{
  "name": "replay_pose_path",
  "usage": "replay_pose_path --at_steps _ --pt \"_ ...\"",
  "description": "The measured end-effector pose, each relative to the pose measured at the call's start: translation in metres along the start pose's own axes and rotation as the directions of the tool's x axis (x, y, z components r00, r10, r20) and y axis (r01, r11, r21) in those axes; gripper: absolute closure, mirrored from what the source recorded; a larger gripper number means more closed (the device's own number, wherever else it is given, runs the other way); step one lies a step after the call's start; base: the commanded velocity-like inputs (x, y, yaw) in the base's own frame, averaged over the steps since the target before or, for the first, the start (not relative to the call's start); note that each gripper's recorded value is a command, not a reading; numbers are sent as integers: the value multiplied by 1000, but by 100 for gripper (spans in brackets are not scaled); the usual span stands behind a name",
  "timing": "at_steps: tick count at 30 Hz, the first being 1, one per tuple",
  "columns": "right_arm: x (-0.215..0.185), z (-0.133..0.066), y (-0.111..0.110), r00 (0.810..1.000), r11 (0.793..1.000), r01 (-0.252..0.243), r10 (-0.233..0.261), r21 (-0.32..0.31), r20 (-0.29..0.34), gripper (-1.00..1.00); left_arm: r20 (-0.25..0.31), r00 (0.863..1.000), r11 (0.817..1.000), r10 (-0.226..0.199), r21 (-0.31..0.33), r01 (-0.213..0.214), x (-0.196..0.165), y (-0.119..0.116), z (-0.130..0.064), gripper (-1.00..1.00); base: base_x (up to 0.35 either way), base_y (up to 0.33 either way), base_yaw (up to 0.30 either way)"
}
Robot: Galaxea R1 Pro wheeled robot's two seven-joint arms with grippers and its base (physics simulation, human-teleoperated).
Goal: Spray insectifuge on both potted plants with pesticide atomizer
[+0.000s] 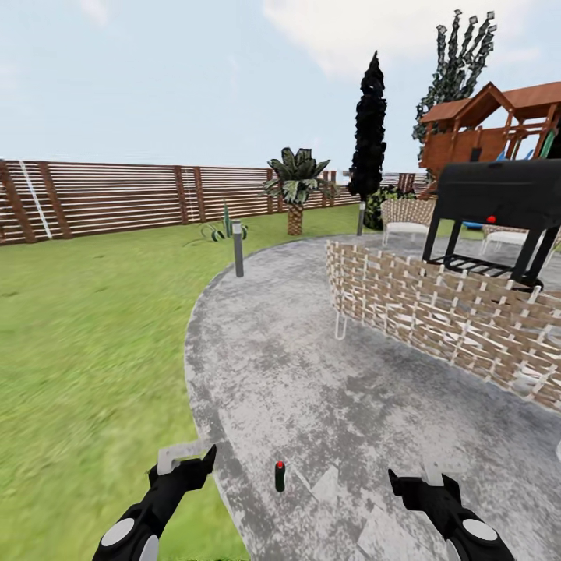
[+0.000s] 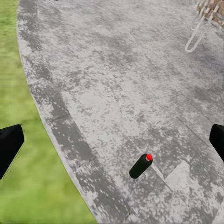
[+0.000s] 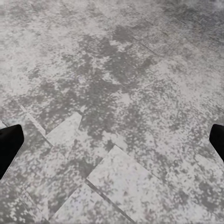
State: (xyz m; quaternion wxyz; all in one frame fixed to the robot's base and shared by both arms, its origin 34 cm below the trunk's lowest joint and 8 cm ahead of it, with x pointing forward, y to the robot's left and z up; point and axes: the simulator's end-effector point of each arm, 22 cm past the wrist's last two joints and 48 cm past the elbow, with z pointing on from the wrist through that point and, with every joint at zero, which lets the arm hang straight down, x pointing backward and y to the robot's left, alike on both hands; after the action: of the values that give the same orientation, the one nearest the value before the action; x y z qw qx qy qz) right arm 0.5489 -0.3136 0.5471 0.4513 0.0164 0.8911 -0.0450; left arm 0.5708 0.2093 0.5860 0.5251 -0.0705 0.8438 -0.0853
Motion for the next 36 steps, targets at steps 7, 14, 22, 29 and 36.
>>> replay_pose_path --at_steps 7,14,22,29,36 --pt "0 0 0 1000 1000 1 -1 1 0 -100 0 1000 1000 0 0 0 0 0 0 -100 0 -13 247" --pt "0 0 -1 1000 1000 1 -1 2 0 -100 0 1000 1000 0 0 0 0 0 0 -100 0 -137 131" --pt "0 0 -2 1000 1000 1 -1 3 0 -100 0 1000 1000 0 0 0 0 0 0 -100 0 -15 7" --pt "0 0 -2 1000 1000 1 -1 3 0 -100 0 1000 1000 0 0 0 0 0 0 -100 0 0 0" --pt "0 0 -2 1000 1000 2 -2 3 -1 -100 0 1000 1000 0 0 0 0 0 0 -100 0 0 98"
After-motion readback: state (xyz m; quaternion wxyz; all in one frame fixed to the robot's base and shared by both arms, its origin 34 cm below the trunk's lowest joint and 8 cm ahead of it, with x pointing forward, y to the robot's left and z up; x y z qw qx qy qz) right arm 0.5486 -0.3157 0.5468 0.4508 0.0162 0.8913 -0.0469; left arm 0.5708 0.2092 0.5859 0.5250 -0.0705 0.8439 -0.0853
